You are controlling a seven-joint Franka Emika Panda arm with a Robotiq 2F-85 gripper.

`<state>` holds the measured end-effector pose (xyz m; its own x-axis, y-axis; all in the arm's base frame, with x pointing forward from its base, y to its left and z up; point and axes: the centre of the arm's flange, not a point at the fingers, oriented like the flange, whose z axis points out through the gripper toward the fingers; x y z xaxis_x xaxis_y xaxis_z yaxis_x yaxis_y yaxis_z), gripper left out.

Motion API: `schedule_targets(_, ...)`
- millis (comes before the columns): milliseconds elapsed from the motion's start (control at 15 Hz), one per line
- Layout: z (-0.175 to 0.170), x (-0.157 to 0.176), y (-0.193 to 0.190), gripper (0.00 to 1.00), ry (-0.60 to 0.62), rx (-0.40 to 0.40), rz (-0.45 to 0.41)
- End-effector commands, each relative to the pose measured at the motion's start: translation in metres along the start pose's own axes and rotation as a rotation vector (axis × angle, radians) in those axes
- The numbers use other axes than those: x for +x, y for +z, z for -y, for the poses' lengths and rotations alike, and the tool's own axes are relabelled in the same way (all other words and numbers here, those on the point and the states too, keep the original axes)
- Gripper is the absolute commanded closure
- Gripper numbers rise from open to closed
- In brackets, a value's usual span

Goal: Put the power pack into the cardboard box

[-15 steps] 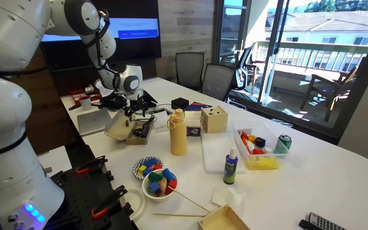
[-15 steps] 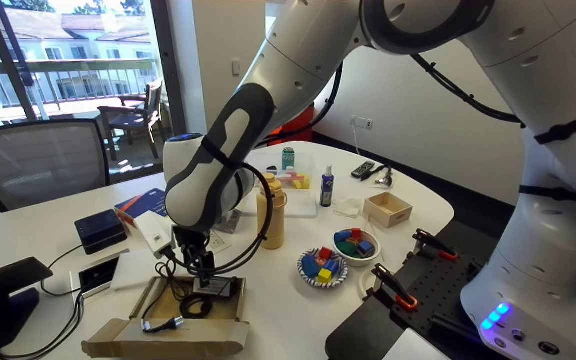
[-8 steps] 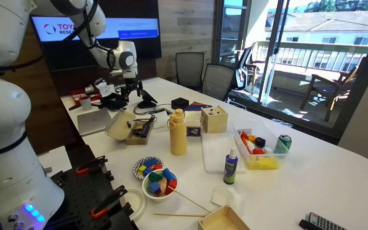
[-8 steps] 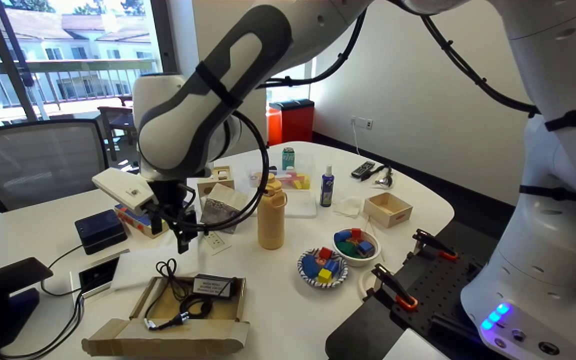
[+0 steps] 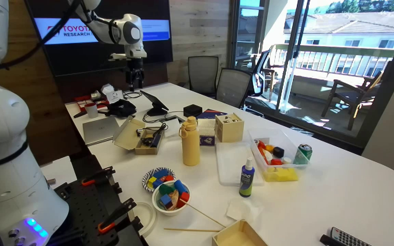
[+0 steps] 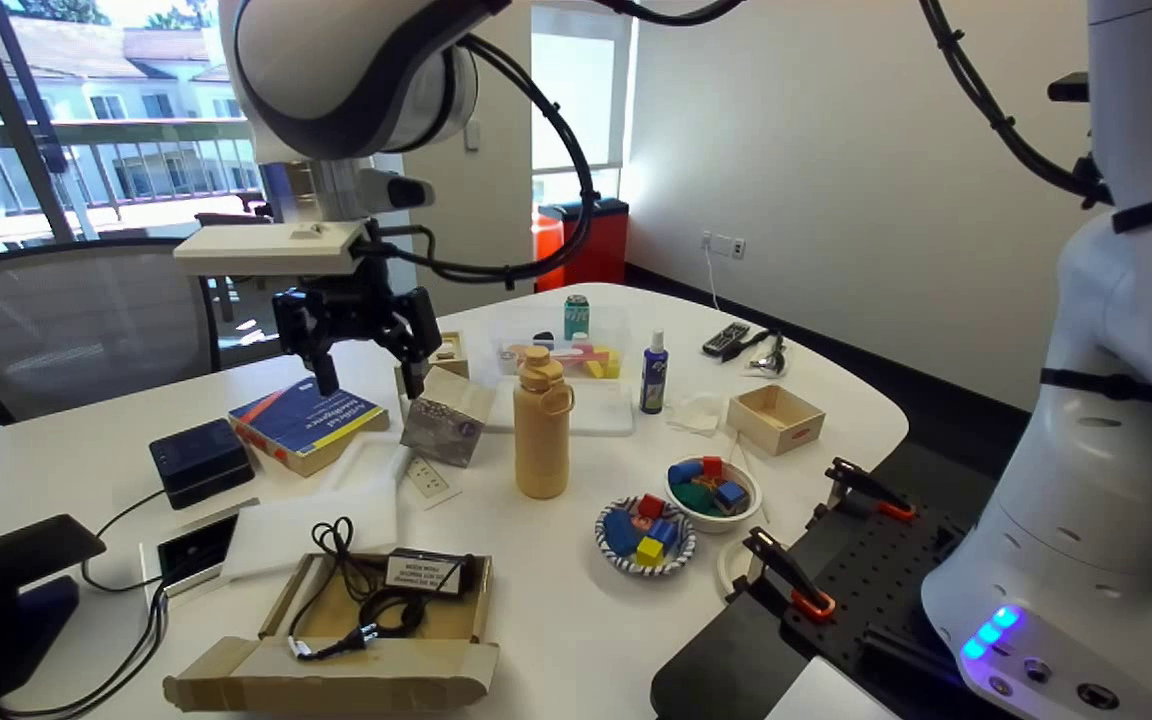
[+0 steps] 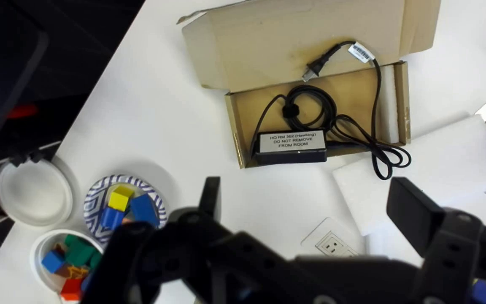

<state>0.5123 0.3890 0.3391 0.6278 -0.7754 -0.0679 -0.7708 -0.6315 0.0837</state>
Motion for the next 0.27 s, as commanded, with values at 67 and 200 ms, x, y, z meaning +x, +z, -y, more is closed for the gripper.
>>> schedule_targets(67,-0.002,0.022,-0.023,0.0,-0.172,-0.018,-0.006)
schedule_targets(200,-0.002,0.029,-0.027,0.0,-0.214,-0.016,-0.013)
